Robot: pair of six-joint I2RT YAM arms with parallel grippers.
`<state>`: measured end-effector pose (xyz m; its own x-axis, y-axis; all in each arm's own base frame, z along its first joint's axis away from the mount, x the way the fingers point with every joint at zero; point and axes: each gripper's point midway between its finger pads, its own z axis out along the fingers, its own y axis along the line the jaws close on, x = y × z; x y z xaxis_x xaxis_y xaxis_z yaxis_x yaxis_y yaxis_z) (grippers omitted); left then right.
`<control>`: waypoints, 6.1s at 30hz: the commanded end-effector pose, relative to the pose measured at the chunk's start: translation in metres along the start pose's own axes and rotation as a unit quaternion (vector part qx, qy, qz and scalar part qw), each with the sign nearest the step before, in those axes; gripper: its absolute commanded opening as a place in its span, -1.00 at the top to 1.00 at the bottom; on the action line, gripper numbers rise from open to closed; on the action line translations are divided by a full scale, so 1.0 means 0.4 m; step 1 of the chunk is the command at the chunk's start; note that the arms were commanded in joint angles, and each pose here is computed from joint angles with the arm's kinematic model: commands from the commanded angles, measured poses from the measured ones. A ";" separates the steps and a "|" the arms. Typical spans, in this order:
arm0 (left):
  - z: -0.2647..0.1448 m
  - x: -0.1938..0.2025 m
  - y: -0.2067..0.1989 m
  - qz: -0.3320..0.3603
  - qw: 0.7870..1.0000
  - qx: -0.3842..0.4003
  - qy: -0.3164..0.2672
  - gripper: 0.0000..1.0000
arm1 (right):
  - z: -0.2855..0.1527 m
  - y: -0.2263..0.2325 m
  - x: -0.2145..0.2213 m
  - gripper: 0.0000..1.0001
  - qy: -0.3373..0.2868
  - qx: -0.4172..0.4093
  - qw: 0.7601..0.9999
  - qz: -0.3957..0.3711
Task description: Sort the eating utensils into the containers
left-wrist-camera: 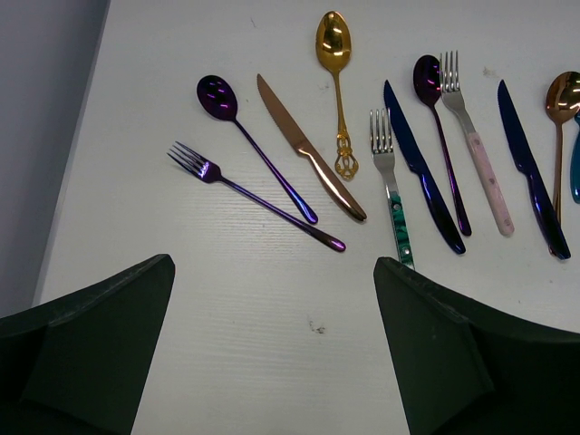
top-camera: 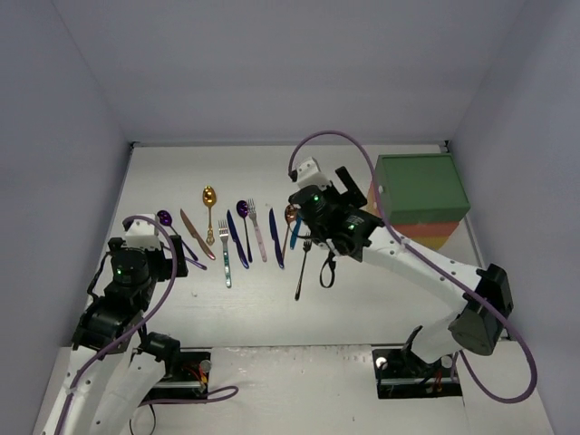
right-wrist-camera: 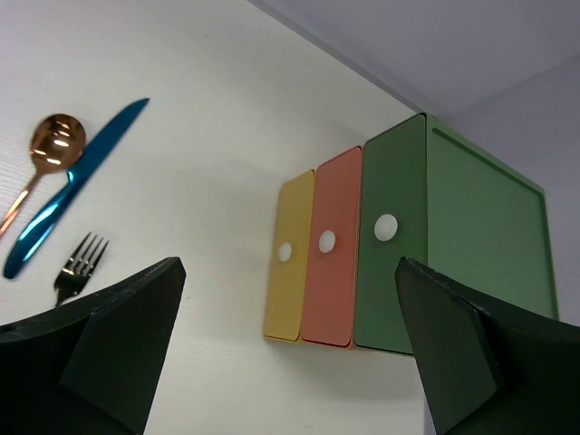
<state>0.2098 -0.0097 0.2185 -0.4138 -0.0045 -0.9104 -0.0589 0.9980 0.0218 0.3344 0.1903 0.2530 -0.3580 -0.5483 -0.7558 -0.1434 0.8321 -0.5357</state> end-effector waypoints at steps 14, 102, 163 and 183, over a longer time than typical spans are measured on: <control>0.005 -0.067 -0.006 -0.020 0.998 0.001 -0.051 -0.81 | 0.146 0.045 0.207 -0.46 0.116 0.213 0.959 -0.148; 0.006 -0.061 -0.027 -0.023 0.998 0.023 -0.047 -0.81 | 0.329 -0.047 0.452 0.38 0.240 0.398 0.846 -0.261; 0.003 -0.062 -0.030 -0.023 0.998 0.027 -0.050 -0.81 | 0.362 -0.036 0.459 0.24 0.256 0.401 0.832 -0.285; 0.001 -0.063 -0.029 -0.023 0.998 0.028 -0.052 -0.81 | 0.363 -0.046 0.457 0.71 0.259 0.400 0.833 -0.280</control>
<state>0.2112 -0.0159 0.2238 -0.3838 -0.0158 -0.9233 -0.0305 0.9995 -0.0045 0.4017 0.0630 0.0452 -0.8209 -0.5646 -0.0851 0.0644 0.0565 -0.9963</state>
